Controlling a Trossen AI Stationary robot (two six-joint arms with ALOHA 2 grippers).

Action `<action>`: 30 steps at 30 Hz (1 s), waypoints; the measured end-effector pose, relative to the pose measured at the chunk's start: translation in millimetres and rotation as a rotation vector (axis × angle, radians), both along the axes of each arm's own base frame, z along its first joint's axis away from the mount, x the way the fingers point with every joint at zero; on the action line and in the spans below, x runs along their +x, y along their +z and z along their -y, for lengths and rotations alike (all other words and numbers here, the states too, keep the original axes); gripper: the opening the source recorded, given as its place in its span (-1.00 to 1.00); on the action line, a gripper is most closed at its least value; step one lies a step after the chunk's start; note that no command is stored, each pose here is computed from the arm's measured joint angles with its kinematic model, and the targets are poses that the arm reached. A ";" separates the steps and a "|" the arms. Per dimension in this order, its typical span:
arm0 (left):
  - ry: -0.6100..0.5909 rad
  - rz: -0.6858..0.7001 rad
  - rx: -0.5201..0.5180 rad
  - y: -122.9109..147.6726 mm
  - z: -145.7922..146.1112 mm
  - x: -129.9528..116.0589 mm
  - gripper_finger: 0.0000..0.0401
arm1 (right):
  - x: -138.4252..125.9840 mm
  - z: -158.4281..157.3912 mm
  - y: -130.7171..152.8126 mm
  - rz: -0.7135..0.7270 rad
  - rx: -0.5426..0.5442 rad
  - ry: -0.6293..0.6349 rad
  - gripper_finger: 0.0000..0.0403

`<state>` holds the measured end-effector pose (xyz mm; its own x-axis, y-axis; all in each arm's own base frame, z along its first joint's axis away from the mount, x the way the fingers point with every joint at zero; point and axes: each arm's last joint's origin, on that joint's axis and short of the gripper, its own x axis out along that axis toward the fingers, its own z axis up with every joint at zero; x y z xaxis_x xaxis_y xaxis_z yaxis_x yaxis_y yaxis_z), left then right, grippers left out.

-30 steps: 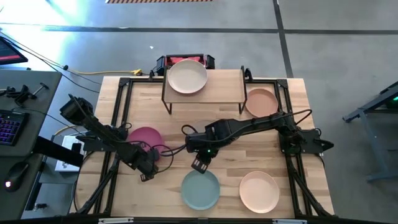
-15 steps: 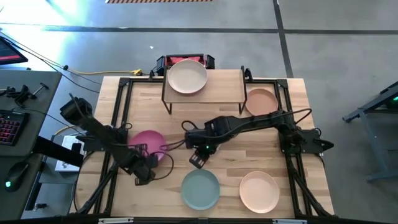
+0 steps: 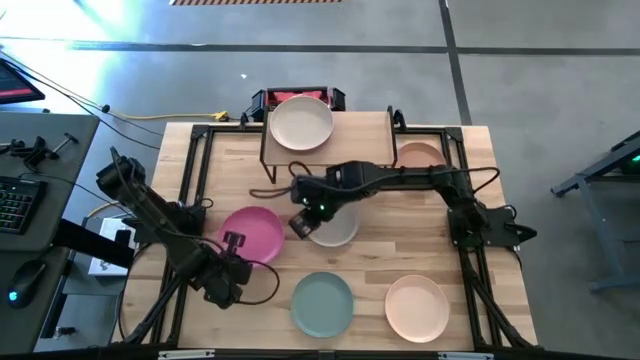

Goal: Place and stack plates onto a shelf
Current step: Stack the pink plate on top of the light gray plate on the shelf

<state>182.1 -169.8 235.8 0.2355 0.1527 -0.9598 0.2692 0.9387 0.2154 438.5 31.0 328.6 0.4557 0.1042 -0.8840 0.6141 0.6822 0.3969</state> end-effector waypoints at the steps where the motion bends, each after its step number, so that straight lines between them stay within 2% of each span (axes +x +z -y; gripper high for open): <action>1: -0.030 0.004 0.006 3.2 0.7 1.0 -1.00 | 1.2 3.8 0.5 0.011 0.003 -0.010 -0.49; 5: -0.129 0.024 0.043 13.0 2.0 3.6 -1.00 | 3.8 15.5 1.7 0.034 0.014 -0.039 -0.49; 13: -0.241 0.073 0.135 22.9 0.4 8.9 -1.00 | 5.3 25.9 2.2 0.048 0.016 -0.062 -0.49; 30: -0.242 0.125 0.287 24.9 -16.9 23.1 -1.00 | 5.9 27.2 2.4 0.057 -0.026 -0.073 -0.49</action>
<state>205.2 -152.8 260.7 0.4096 0.3362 -0.8480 0.4303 0.7485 0.5046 444.5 3.9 331.0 0.5110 0.0459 -0.8584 0.6393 0.6472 0.4152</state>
